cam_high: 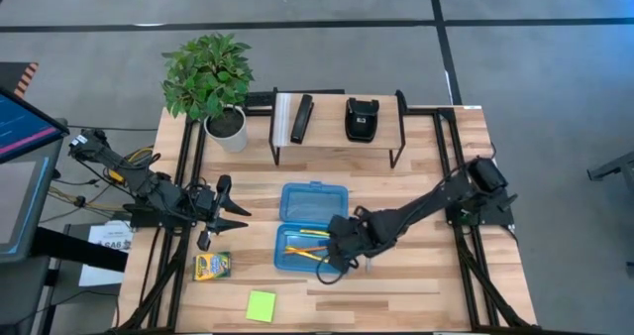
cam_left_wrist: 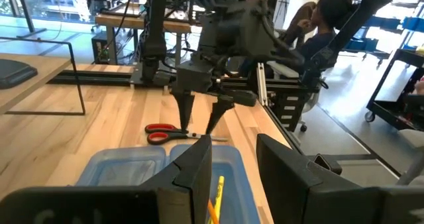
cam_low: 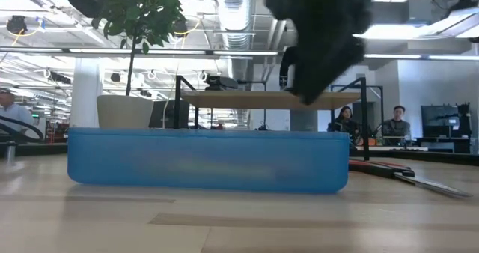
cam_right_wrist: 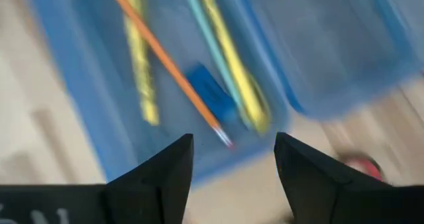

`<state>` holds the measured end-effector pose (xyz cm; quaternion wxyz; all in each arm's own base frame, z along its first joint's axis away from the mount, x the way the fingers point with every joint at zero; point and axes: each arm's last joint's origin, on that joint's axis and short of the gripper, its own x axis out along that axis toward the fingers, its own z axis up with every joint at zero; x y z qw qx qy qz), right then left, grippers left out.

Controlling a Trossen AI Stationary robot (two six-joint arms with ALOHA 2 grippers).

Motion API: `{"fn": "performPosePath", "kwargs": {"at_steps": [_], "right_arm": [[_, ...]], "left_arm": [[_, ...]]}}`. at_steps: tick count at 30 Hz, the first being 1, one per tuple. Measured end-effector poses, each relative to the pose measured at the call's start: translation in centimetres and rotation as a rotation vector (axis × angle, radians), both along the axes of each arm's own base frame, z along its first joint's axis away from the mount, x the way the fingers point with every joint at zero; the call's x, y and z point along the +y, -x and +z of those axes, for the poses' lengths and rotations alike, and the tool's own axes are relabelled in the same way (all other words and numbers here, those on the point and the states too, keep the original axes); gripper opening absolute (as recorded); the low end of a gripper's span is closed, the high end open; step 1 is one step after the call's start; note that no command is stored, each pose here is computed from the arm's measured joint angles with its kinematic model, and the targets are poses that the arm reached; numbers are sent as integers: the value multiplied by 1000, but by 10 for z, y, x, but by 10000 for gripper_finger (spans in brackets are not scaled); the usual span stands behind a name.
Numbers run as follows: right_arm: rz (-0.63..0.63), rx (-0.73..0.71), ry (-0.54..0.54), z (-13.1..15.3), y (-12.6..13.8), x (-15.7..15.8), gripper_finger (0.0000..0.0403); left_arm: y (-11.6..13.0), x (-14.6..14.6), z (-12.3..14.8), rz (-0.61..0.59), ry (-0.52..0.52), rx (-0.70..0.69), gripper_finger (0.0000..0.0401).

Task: Pack school essentials
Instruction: Put the scissor into the blue pencil box

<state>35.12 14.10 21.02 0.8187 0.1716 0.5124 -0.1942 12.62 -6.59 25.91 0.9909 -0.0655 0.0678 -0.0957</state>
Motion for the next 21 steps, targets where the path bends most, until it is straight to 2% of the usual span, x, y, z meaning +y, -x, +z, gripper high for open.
{"fn": "performPosePath", "kwargs": {"at_steps": [4, 10, 18, 21], "right_arm": [[-65, 80, 42, -10, 16, 2, 227], [-135, 103, 26, -24, 42, 0, 222], [-227, -151, -38, -15, 89, -4, 210], [-285, -178, -75, -22, 101, -4, 205]], "left_arm": [[0, 0, 0, -2, 0, 0, 107], [0, 0, -2, -1, -4, 7, 107], [1, 0, -8, -11, -41, 57, 107], [1, 0, -8, -12, -41, 56, 107]]}}
